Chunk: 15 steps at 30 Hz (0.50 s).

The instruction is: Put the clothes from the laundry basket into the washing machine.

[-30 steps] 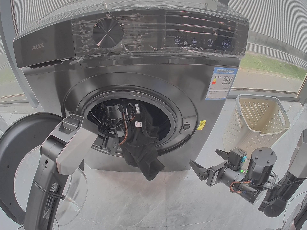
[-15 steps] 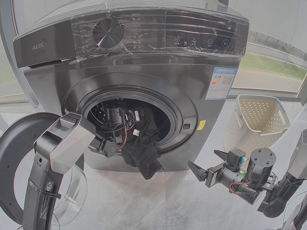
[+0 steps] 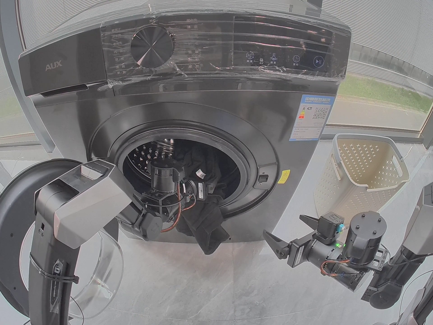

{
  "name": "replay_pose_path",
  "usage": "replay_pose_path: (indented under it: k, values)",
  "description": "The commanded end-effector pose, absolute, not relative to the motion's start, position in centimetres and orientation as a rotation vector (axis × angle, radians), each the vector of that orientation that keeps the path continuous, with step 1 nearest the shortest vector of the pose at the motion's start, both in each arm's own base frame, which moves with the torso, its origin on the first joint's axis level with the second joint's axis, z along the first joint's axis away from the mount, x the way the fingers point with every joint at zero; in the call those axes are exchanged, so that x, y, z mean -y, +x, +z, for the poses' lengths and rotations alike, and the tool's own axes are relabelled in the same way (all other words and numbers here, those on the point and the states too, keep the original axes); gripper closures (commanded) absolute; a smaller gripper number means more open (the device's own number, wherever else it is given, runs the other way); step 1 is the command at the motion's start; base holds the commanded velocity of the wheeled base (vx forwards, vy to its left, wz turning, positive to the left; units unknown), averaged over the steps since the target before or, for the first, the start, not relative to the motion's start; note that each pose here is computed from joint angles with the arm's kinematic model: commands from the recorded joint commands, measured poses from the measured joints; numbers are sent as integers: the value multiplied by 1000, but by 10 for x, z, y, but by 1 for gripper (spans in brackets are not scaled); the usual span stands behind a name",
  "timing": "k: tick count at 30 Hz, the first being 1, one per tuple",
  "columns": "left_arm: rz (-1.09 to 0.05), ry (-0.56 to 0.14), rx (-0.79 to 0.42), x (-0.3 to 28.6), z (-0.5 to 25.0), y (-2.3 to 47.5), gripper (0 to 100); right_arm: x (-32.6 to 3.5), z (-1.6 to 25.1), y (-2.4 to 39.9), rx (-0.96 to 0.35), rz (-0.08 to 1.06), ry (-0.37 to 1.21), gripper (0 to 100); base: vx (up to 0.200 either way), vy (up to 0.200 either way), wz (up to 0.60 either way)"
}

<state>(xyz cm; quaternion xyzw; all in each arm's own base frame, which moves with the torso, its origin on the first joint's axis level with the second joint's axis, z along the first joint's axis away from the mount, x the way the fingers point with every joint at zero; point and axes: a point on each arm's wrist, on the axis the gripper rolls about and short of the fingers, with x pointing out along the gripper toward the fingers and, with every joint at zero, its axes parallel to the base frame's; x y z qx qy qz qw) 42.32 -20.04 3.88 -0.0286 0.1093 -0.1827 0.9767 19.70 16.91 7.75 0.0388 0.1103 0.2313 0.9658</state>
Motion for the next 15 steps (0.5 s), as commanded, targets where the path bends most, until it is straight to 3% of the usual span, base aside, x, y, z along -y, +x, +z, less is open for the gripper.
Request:
replay_pose_path:
  k: [1, 11, 12, 15]
  values:
    - [-374, -44, -247, 203, 29, 421, 0, -169, 77, 196, -225, 469, 77, 0, 0, 0, 0]
    - [-368, -12, -314, 201, -4, 421, 0, -169, 77, 196, -225, 469, 77, 0, 0, 0, 0]
    - [-369, -10, -320, 202, -6, 421, 100, -169, 77, 196, -225, 469, 77, 0, 0, 0, 0]
    - [-367, -12, -324, 202, -9, 421, 100, -169, 77, 196, -225, 469, 77, 0, 0, 0, 0]
